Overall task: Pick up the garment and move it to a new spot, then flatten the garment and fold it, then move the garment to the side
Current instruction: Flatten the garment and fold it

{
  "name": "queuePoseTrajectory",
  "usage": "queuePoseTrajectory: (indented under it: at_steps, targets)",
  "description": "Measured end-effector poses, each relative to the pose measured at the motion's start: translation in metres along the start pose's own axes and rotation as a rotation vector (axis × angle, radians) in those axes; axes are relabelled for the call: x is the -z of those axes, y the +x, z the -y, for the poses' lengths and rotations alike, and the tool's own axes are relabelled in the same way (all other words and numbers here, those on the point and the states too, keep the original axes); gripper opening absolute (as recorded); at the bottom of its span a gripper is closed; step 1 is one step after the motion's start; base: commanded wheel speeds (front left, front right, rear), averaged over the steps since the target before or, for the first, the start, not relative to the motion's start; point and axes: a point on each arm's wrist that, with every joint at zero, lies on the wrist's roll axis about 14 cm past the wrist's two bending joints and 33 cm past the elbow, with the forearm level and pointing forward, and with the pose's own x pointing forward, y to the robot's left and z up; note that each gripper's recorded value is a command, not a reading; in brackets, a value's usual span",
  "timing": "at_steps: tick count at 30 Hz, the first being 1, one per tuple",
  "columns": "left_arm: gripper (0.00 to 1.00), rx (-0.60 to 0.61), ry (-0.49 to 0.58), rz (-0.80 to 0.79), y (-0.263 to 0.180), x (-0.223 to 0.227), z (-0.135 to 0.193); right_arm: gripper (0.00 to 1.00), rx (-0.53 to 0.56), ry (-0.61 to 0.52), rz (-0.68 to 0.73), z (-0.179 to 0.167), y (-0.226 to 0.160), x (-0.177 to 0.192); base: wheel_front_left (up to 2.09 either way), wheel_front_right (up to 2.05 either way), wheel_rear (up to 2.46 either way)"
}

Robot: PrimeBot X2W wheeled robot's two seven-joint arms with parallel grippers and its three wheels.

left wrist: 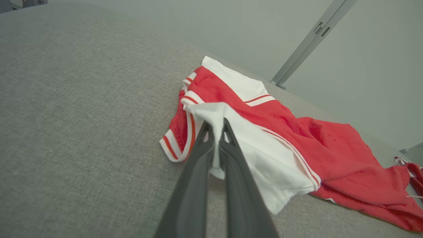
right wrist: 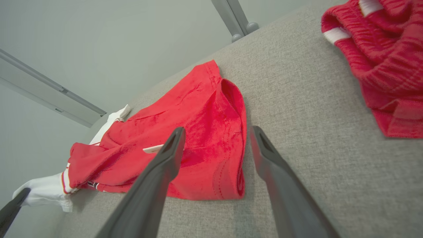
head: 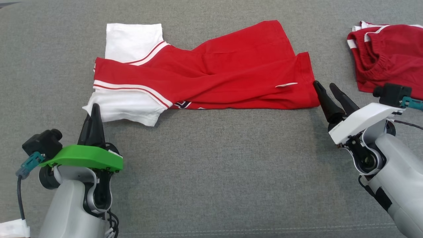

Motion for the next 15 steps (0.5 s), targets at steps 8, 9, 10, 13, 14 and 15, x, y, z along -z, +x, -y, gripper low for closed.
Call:
queuePoseTrajectory:
  at_steps: [8,9,10,13,14,15]
  targets:
    - [0.00,0.069,-0.035,0.115,-0.001,-0.034,0.021,1.00,-0.038,-0.072,-0.060,-0.009,-0.001,0.017,0.00,0.00,0.00]
    - [0.00,0.074,-0.037,0.124,-0.002,-0.038,0.023,1.00,-0.041,-0.072,-0.071,-0.010,-0.002,0.021,0.00,0.00,0.00]
    - [0.00,0.080,-0.039,0.138,-0.003,-0.042,0.024,1.00,-0.045,-0.073,-0.079,-0.011,-0.004,0.025,0.00,0.00,0.00]
    - [0.00,0.094,-0.047,0.202,-0.006,-0.062,0.029,1.00,-0.057,-0.073,-0.080,-0.016,-0.009,0.030,0.00,0.00,0.00]
    - [0.00,0.099,-0.050,0.223,-0.007,-0.069,0.030,1.00,-0.057,-0.073,-0.074,-0.016,-0.009,0.028,0.00,0.00,0.00]
    - [0.00,0.100,-0.052,0.243,-0.008,-0.075,0.031,1.00,-0.055,-0.074,-0.068,-0.015,-0.010,0.027,0.00,0.00,0.00]
